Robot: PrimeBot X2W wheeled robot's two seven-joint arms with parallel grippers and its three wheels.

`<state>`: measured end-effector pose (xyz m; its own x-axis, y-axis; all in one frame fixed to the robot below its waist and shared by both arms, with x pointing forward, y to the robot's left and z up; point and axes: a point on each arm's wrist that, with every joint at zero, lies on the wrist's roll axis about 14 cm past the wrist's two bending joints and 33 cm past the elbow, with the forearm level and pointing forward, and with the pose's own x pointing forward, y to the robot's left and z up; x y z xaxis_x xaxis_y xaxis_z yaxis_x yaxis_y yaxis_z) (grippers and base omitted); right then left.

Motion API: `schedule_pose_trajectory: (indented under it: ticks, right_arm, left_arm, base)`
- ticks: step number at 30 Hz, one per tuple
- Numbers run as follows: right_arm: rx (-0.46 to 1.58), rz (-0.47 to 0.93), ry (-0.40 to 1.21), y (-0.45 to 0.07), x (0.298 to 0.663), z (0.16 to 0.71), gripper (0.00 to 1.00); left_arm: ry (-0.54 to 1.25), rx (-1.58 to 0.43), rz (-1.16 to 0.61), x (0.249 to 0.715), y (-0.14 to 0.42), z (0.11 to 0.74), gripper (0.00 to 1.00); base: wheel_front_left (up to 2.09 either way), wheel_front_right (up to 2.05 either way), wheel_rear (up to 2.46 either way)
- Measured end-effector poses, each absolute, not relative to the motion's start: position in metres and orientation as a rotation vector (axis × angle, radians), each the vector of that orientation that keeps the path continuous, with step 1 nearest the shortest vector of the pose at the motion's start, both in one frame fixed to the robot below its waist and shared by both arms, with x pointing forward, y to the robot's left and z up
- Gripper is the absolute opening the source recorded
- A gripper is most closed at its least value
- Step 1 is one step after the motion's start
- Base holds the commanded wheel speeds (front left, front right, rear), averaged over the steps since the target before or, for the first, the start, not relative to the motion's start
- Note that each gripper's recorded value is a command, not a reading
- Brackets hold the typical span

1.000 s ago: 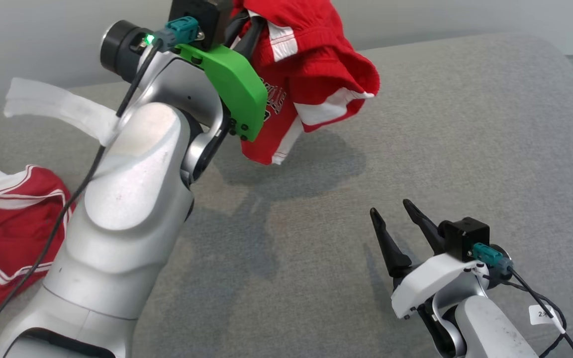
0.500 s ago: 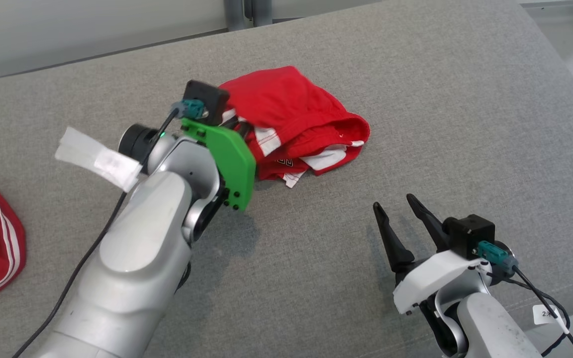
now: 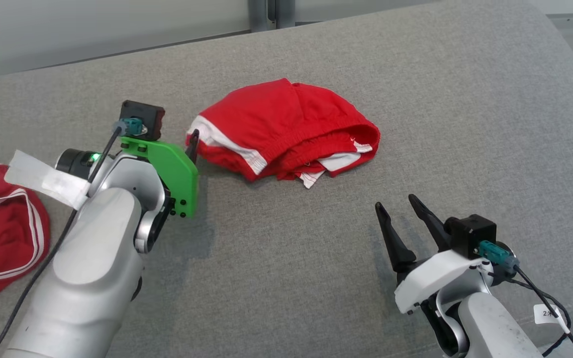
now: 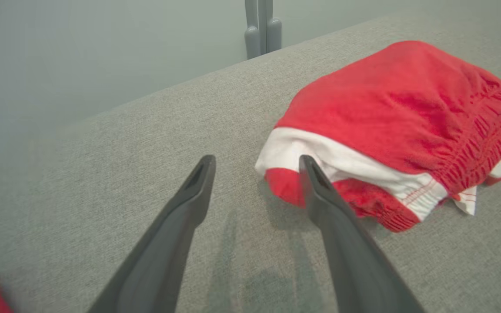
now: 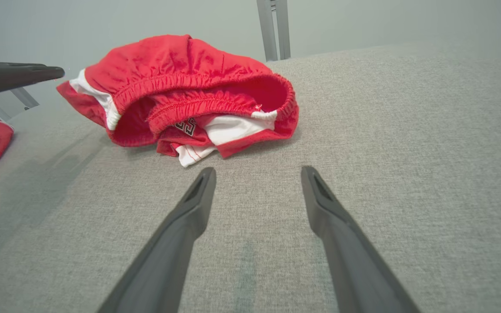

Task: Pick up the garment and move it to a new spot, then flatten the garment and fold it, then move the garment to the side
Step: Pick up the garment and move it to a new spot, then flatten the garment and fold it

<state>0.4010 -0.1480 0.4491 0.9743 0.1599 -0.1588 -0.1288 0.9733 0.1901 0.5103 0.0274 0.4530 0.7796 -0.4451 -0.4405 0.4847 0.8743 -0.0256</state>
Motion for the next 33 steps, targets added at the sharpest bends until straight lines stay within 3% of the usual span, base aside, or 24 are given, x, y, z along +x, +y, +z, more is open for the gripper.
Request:
schedule_pose_trajectory:
  ticks: [7,14,25,33]
  right_arm:
    - [0.178,0.156,0.144,-0.145,0.399,0.462,1.00]
    - [0.177,0.109,0.128,-0.161,0.391,0.467,1.00]
    - [0.202,-0.016,0.139,-0.199,0.374,0.458,1.00]
    - [0.222,-0.121,0.161,-0.228,0.357,0.443,1.00]
  left_arm:
    - [0.390,0.124,-0.479,0.513,0.032,0.499,1.00]
    - [0.427,0.166,-0.689,0.483,-0.038,0.523,1.00]
    - [0.605,0.340,-0.936,0.442,-0.120,0.482,1.00]
    - [0.672,0.358,-1.027,0.431,-0.160,0.451,1.00]
  base:
    - [0.00,0.00,0.00]
    - [0.00,0.00,0.00]
    - [0.00,0.00,0.00]
    - [0.00,0.00,0.00]
